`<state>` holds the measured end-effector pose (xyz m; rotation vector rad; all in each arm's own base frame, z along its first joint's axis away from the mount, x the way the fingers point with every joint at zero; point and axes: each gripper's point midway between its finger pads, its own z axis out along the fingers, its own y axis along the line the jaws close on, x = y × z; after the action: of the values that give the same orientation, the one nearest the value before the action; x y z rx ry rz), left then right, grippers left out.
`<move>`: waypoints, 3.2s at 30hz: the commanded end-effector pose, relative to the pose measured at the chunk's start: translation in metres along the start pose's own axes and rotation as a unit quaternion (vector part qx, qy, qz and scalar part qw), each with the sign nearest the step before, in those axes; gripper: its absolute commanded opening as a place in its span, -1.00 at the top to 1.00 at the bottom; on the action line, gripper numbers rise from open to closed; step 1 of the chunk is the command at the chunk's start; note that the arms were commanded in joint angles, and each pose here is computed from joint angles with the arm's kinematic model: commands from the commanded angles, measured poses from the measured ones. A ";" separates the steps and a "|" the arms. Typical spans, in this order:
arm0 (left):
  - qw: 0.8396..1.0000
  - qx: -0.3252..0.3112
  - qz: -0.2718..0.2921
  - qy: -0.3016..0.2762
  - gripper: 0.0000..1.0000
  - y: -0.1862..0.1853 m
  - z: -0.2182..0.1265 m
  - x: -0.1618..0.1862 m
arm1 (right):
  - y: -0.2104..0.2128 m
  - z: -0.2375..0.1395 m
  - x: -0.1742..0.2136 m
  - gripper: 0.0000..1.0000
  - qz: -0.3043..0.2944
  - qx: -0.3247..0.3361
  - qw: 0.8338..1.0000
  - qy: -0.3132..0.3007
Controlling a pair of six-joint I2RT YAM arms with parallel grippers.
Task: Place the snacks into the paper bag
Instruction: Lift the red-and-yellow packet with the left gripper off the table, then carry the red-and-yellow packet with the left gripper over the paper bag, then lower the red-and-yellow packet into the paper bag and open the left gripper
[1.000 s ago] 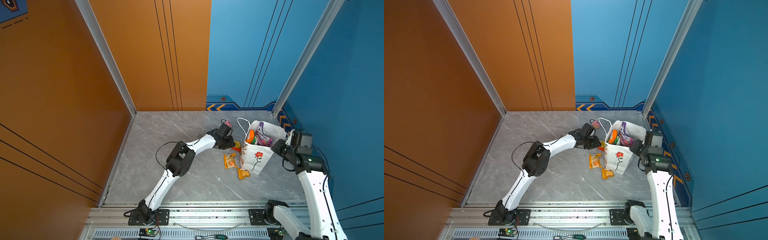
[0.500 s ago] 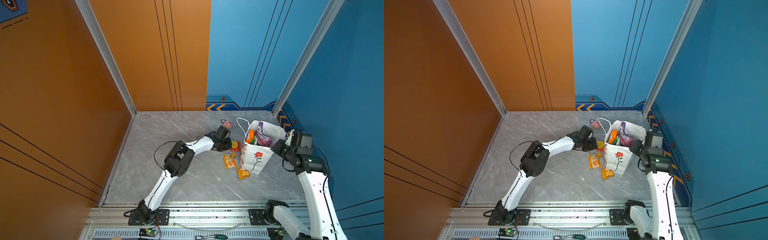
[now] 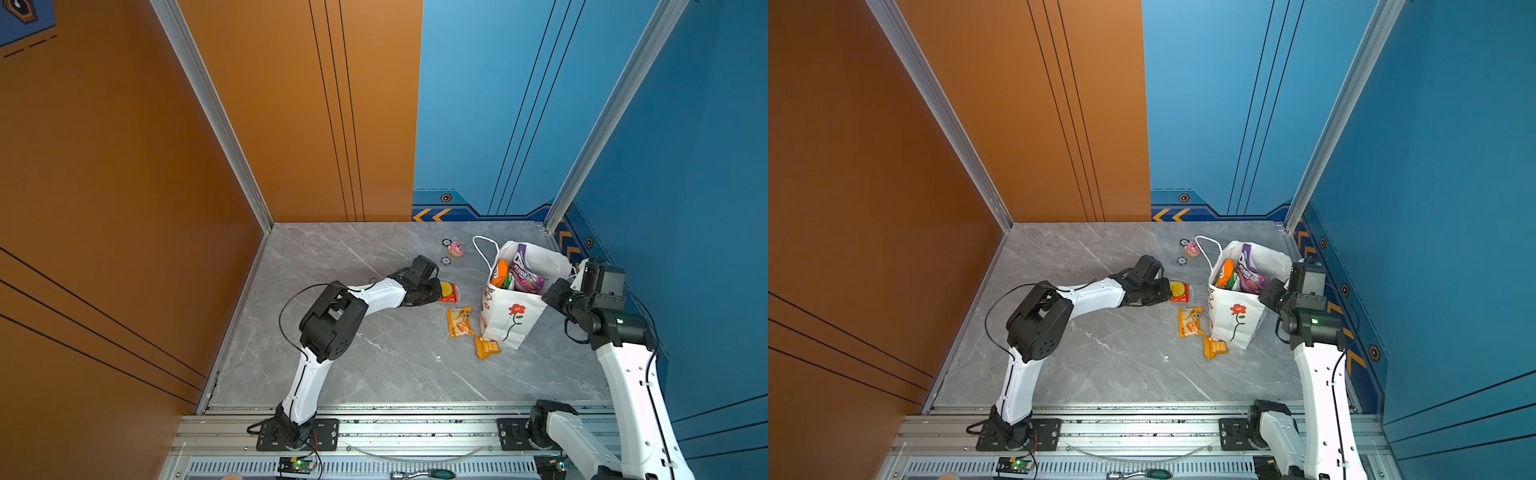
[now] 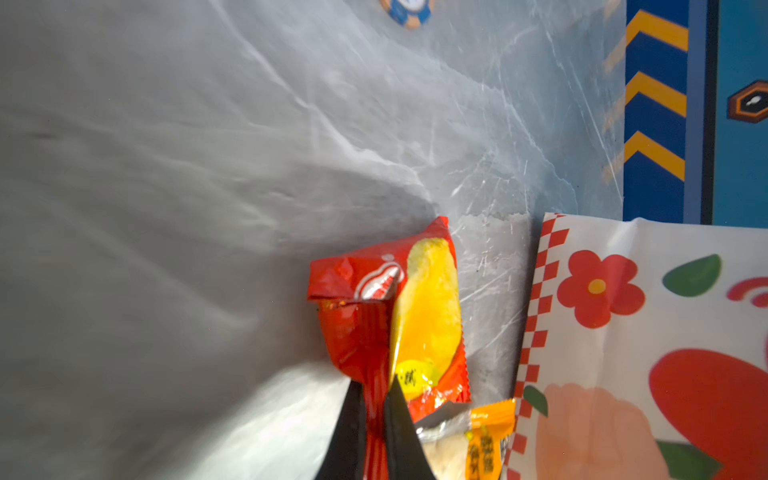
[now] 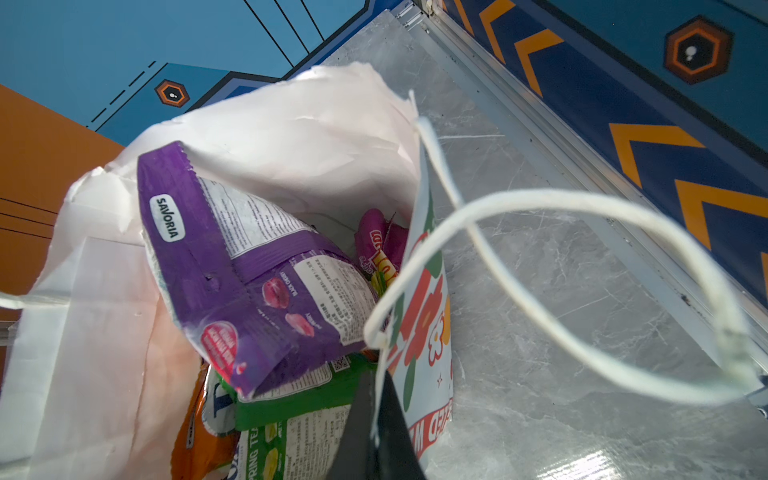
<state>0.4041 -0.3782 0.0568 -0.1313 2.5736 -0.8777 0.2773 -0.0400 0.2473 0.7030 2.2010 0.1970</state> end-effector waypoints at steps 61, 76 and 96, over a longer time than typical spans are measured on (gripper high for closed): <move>0.862 0.056 0.391 -0.317 1.00 -0.205 -0.294 -0.021 | 0.009 -0.005 -0.001 1.00 -0.013 -0.007 1.000 -0.008; 0.858 0.030 0.448 -0.249 1.00 -0.261 -0.232 -0.014 | 0.012 -0.005 0.001 1.00 -0.012 -0.016 1.000 -0.007; 0.807 -0.091 0.548 -0.202 1.00 -0.271 -0.167 0.012 | 0.010 -0.006 0.004 1.00 -0.013 -0.016 1.000 -0.008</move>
<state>0.3121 -0.5066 0.3323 0.9036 1.8351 -0.2017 0.2772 -0.0319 0.2497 0.6672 2.2012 0.1958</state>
